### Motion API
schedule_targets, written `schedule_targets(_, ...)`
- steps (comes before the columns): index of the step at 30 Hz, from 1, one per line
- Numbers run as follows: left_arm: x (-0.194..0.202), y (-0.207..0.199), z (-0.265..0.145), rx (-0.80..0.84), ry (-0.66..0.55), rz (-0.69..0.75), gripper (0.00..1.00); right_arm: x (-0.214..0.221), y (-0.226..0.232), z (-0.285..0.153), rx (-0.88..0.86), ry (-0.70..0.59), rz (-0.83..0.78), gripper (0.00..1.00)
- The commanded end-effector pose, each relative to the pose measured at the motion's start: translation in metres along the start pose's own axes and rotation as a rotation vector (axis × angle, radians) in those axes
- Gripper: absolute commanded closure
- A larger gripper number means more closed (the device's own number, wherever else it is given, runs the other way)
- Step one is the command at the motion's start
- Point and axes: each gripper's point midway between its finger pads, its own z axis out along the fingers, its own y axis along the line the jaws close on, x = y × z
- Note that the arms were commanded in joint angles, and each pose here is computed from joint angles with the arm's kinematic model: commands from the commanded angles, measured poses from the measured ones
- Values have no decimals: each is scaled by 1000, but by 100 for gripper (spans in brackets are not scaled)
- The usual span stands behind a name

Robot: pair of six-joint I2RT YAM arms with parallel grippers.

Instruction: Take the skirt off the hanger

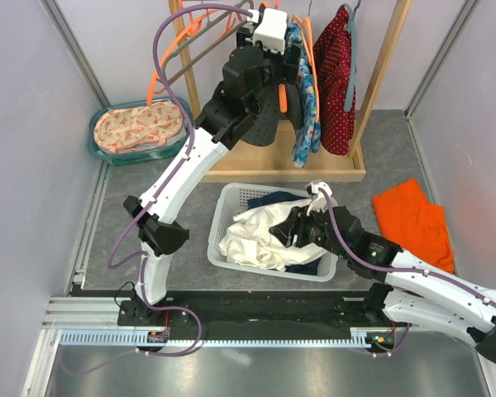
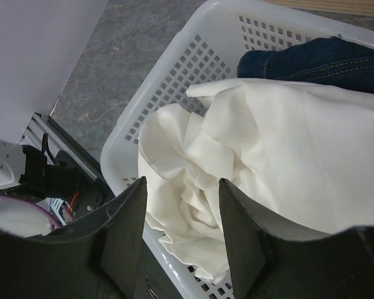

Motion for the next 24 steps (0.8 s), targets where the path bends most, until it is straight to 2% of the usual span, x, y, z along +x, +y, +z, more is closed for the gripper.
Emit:
schedule_targets(1,20,17,19,-65,12,6,11,-15,2,-9,5,-54,-13,43)
schedule_targets(6,36,16,24,-49,47,13,10,-31,12,-16,-12,-85,-19,43)
schedule_targets(9,37,19,24,-45,55,16,38,-37,17,-18,-22,-95,-17,44)
schedule_targets(10,36,21,24,-47,54,14,56,-38,17,-19,-23,-96,-20,44)
schedule_targets(15,23,29,20,-43,34,5,91,-39,15,-19,-12,-102,-19,45)
schedule_targets(17,14,36,17,-51,18,3,98,-37,14,-20,-11,-100,-18,45)
schedule_targets(24,-39,62,7,-77,-99,-5,98,-36,12,-23,-15,-108,-13,46)
